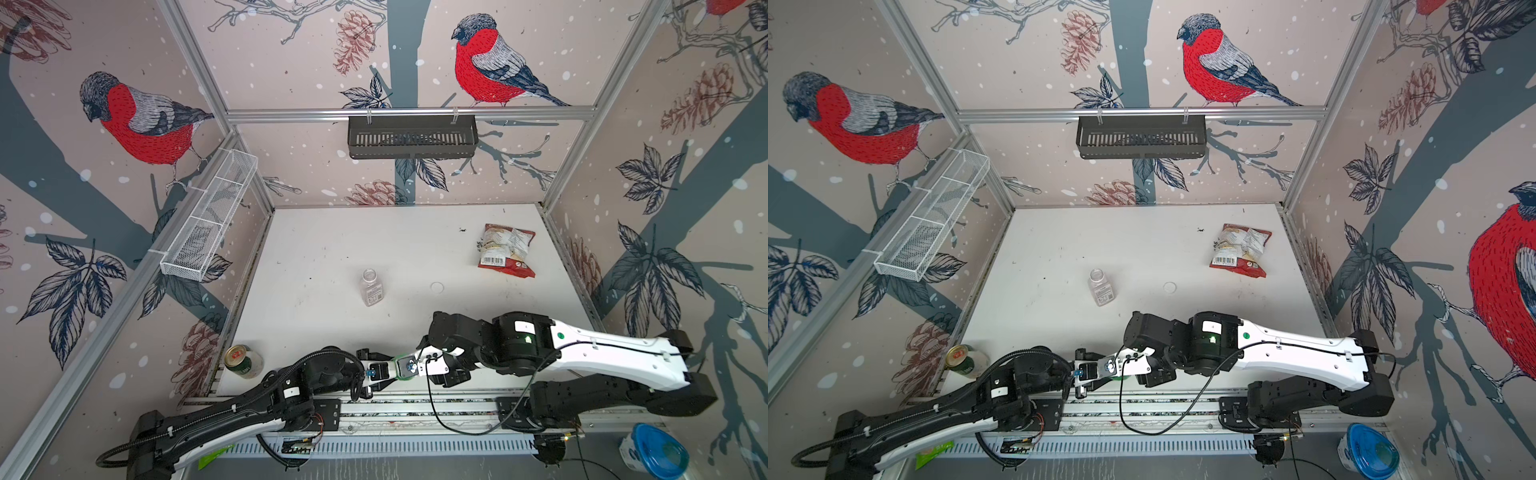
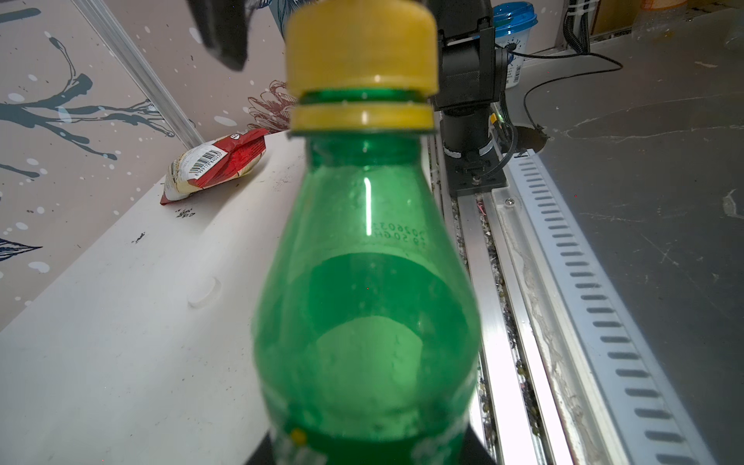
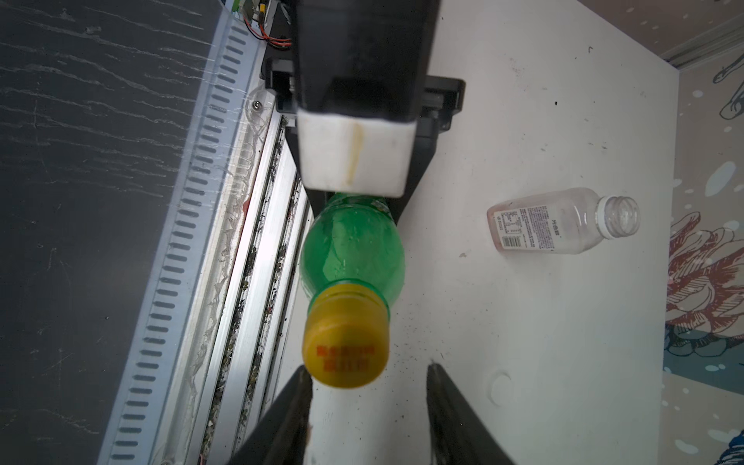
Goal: Screw on the bottle caps
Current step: Screw the bottle cap onto the plastic bottle.
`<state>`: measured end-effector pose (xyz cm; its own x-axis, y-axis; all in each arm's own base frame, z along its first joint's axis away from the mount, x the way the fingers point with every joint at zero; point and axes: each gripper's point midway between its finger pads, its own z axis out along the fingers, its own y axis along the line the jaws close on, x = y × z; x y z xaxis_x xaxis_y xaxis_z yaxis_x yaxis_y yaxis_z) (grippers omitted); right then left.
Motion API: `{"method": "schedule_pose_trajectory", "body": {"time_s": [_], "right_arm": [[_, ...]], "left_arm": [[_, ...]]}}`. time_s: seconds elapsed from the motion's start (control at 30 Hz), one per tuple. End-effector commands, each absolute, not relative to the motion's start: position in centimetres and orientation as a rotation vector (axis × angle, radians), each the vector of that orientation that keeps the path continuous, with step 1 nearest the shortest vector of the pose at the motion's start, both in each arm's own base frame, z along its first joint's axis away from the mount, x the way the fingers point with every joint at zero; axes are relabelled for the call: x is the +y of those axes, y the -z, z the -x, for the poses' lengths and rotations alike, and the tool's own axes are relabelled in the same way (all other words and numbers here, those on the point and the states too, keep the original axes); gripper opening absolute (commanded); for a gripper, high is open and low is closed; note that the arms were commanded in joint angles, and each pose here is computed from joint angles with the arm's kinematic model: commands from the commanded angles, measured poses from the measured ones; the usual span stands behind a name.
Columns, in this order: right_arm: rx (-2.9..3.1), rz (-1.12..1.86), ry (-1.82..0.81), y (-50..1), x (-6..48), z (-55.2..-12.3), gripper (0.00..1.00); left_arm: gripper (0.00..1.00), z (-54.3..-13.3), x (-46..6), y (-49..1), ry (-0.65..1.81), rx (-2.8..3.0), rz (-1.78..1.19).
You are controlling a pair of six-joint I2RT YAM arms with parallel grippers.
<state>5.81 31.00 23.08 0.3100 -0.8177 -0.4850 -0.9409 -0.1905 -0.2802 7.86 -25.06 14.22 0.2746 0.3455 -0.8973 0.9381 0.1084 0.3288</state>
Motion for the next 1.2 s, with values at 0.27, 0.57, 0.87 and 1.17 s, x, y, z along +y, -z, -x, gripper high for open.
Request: {"method": "schedule_pose_trajectory", "body": {"time_s": [0.27,0.57,0.87,1.17], "right_arm": [[1.498,2.013,-0.327,-22.9,32.8,-5.4,0.32],[1.679,1.808,-0.419,-22.6,33.7,-6.3,0.05],[2.188,1.334,-0.792,-21.8,35.1,-8.1,0.0],[2.494,0.955,-0.886,-21.1,35.5,-8.7,0.0]], "left_arm": [[0.07,-7.7,-25.3,-15.1,0.693,1.237,-1.44],[0.07,-7.8,-25.3,-15.1,0.688,1.237,-1.436],[0.07,-7.9,-25.3,-15.1,0.681,1.237,-1.435],[0.07,-8.0,-25.2,-15.0,0.665,1.235,-1.435]]}}
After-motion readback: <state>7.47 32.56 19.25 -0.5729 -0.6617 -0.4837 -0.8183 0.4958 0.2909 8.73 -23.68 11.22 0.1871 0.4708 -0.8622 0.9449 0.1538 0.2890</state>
